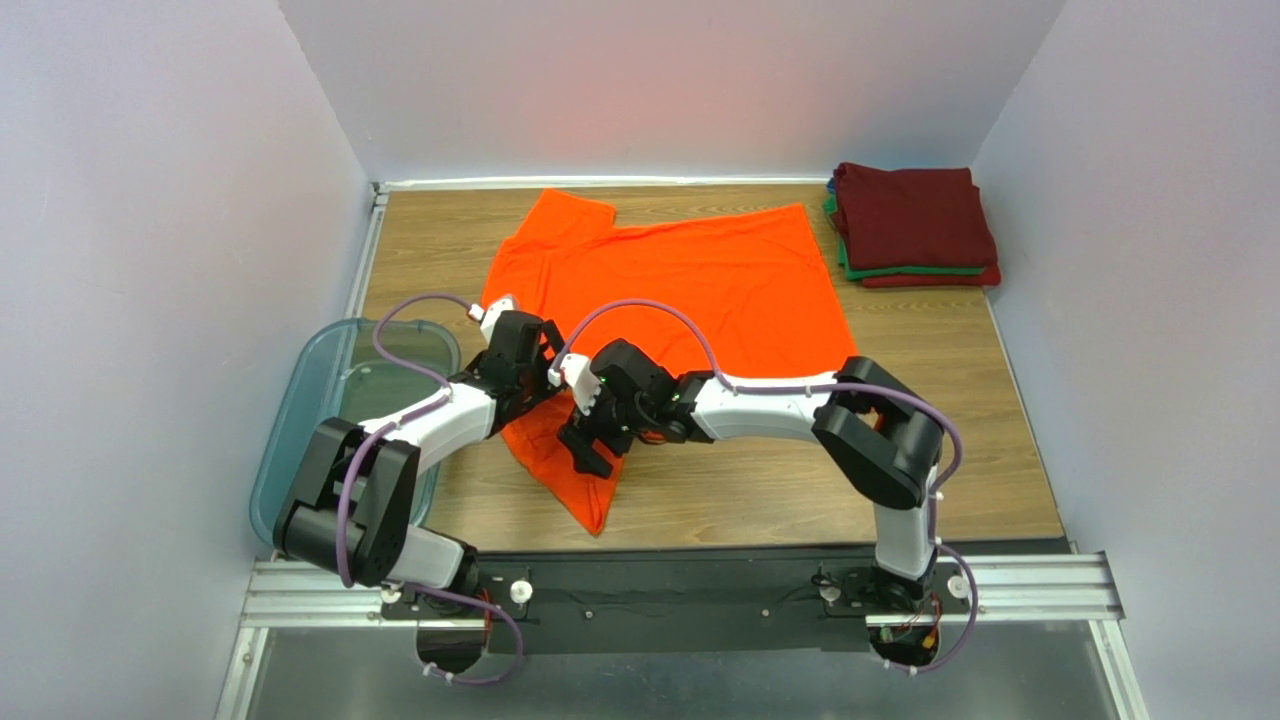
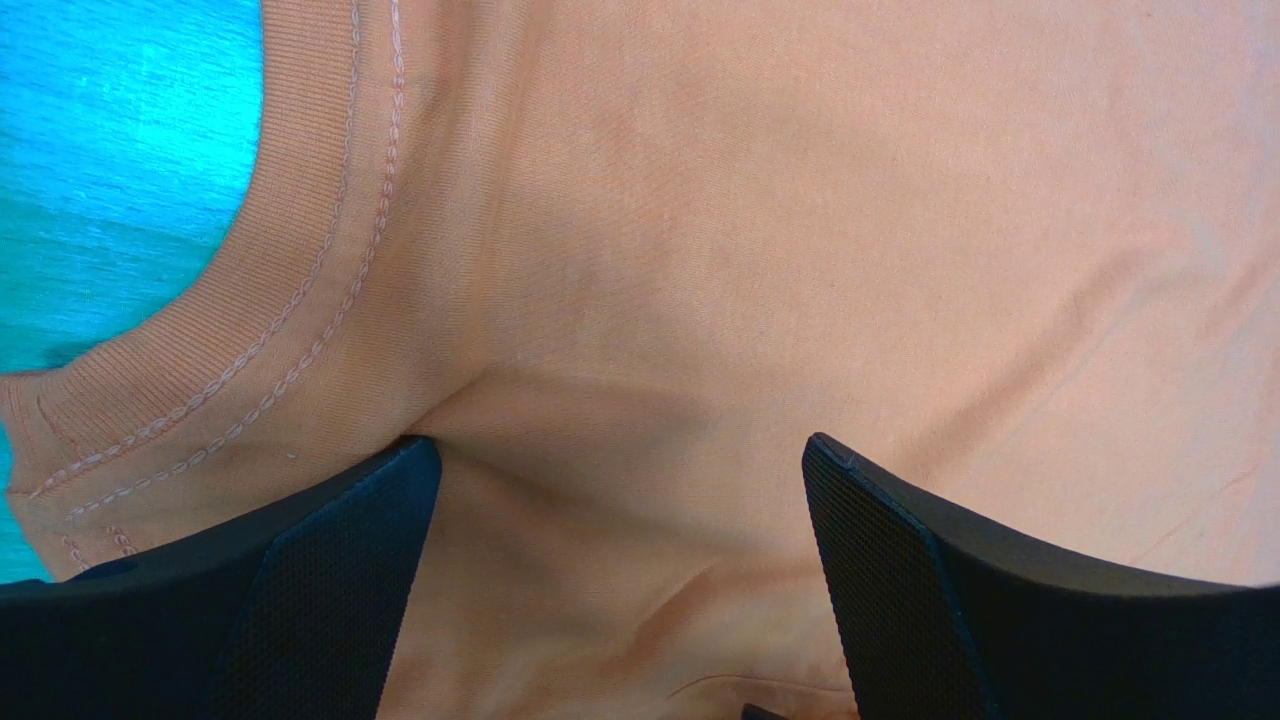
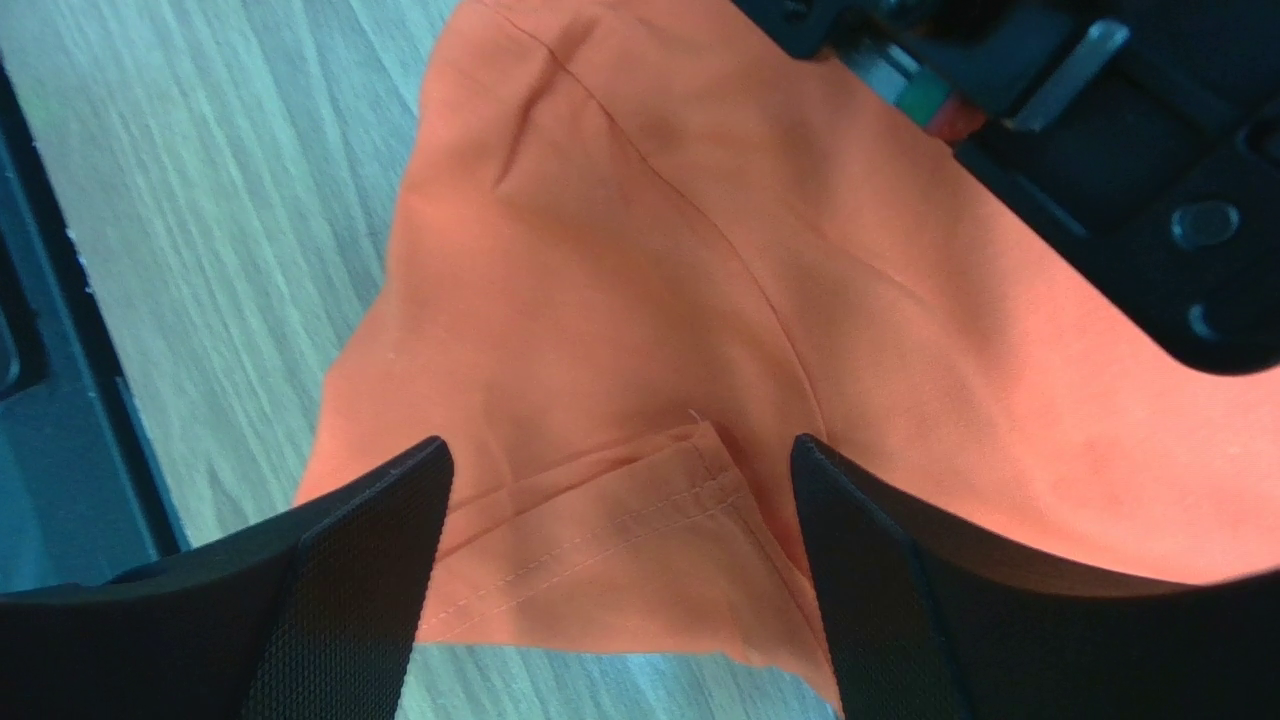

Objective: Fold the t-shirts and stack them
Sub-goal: Flatten the tshirt out

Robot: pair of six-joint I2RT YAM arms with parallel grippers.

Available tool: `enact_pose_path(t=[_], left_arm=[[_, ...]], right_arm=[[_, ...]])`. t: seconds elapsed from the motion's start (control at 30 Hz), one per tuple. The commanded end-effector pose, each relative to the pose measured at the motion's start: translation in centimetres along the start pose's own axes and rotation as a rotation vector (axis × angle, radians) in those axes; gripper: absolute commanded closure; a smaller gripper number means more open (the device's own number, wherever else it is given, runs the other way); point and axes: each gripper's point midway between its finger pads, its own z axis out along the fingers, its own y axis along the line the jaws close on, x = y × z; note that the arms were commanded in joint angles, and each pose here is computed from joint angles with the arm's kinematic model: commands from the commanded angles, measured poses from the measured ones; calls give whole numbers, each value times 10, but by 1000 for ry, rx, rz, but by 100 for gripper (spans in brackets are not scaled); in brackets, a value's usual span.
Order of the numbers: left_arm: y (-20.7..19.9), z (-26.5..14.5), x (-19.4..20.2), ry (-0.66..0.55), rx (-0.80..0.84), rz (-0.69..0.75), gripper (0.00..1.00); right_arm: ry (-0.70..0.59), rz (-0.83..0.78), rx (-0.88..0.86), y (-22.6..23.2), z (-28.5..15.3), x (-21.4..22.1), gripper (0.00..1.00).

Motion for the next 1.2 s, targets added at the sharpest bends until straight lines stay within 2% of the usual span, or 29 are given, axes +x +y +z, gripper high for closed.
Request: enact_pose_path(t=[0.0, 0.03, 0.07, 0.13, 0.17, 0.27, 0.47, 0.73, 1.03, 1.17], left_arm=[[26, 3, 33, 107, -71, 14, 2], [26, 3, 32, 105, -71, 14, 2], [27, 3, 33, 109, -74, 14, 2], [27, 3, 33, 108, -76, 14, 2], [28, 3, 33, 108, -80, 15, 2], [28, 3, 32, 107, -85, 15, 2], [28, 5, 32, 108, -91, 16, 2], [27, 7, 30, 109, -94, 18, 2], [31, 2, 23, 90, -127, 42, 2], [32, 1, 19, 77, -139, 51, 2]], right_arm=[[20, -5, -12, -3, 10, 14, 17], [23, -3, -13, -3, 11, 15, 20], [27, 0, -18, -2, 11, 18, 29], [27, 8, -19, -1, 10, 18, 39], [-2, 1, -14, -2, 10, 10, 49], [-15, 5, -1, -2, 5, 7, 65], [-31, 31, -1, 3, -11, 9, 82], [-47, 117, -13, 18, -43, 23, 86], [11, 203, 47, 19, -64, 72, 85], [16, 235, 92, 16, -73, 85, 70]])
